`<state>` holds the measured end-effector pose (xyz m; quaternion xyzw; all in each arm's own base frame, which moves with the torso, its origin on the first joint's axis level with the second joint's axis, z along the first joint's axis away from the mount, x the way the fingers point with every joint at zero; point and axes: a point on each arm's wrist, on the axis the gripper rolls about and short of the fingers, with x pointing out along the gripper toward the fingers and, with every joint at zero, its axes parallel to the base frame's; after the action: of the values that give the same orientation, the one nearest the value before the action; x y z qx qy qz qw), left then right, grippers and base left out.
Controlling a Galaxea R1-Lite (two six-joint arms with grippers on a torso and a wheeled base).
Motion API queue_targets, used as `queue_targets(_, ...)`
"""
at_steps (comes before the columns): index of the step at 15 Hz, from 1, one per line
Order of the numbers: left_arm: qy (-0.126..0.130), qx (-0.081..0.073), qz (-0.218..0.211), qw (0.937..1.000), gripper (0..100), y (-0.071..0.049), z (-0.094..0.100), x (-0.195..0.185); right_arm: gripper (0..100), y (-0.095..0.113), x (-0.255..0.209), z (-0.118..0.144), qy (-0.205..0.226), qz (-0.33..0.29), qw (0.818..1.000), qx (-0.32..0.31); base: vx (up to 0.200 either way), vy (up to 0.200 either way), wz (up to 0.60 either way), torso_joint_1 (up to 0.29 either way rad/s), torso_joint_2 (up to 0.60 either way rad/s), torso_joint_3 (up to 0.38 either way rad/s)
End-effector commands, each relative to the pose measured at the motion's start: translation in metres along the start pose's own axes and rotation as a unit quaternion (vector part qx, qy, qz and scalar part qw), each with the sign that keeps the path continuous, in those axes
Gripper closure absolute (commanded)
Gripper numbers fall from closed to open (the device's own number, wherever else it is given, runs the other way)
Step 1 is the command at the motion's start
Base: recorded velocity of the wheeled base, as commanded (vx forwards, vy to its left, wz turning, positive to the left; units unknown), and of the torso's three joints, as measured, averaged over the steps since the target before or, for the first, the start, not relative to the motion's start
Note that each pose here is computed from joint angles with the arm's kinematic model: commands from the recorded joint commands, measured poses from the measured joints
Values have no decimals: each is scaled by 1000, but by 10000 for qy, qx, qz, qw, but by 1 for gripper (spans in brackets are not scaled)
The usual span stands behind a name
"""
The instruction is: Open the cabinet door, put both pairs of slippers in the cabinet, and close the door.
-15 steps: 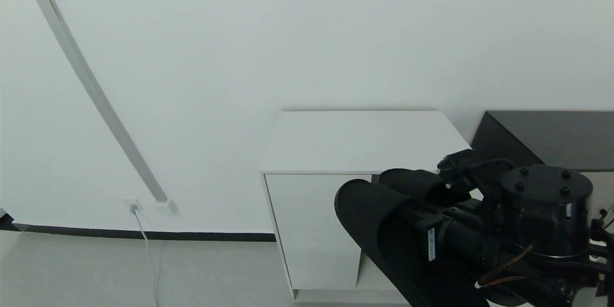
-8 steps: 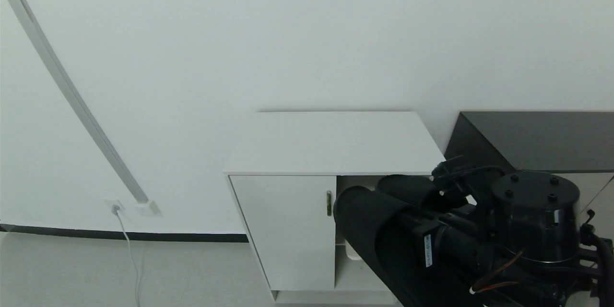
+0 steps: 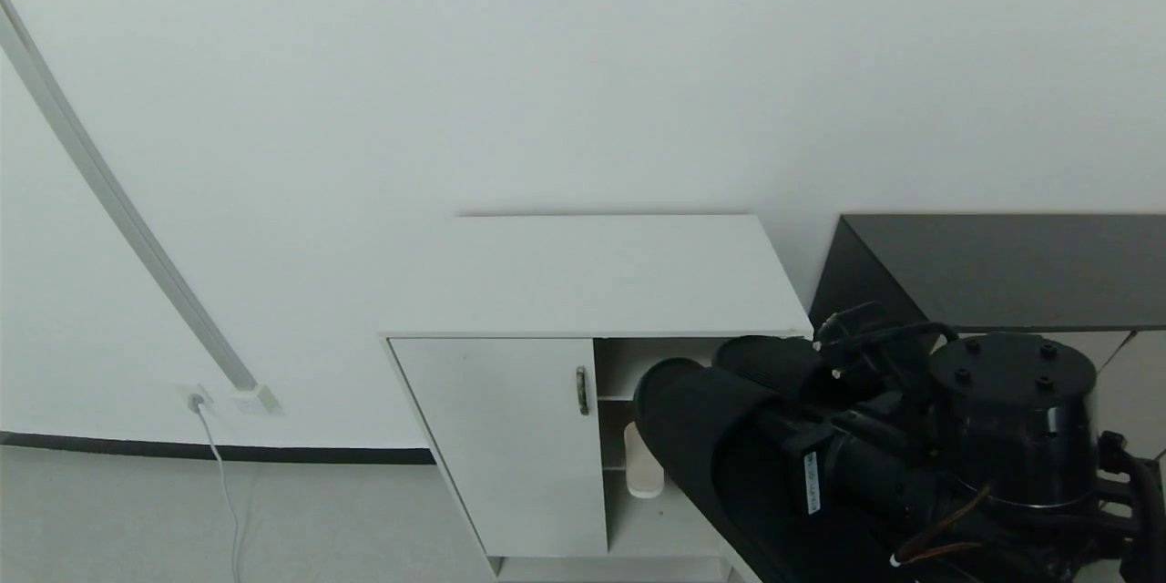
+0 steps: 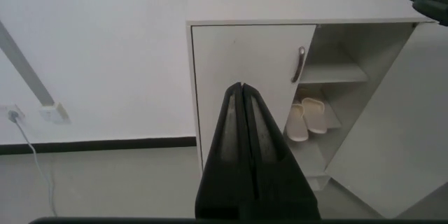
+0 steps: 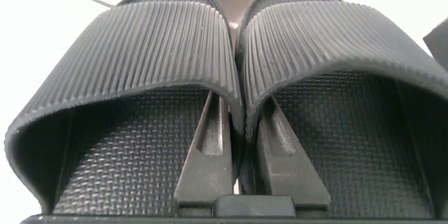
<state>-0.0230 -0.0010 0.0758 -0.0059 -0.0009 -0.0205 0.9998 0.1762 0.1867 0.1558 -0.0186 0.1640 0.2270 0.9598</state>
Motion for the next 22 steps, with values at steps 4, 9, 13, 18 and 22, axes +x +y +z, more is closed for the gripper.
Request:
queue_targets(4, -5, -55, 6, 10000, 100, 0, 0, 0, 100, 0, 0, -1, 12, -2, 10000, 3, 0, 0, 0, 0, 0, 0)
queue_targets(9, 3, -56, 6, 10000, 100, 0, 0, 0, 100, 0, 0, -2, 40, -7, 10000, -7, 0, 0, 0, 0, 0, 0)
queue_targets(13, -5, -55, 6, 10000, 100, 0, 0, 0, 100, -1, -1, -5, 90, -15, 10000, -34, 0, 0, 0, -27, 53, 34)
queue_targets(18, 3, -56, 6, 10000, 100, 0, 0, 0, 100, -1, -1, -6, 99, -1, 9999, -39, 0, 0, 0, -150, 350, 183)
queue_targets(22, 3, -56, 6, 10000, 100, 0, 0, 0, 100, -1, -1, -6, 99, -1, 9999, -39, 0, 0, 0, -166, 372, 206)
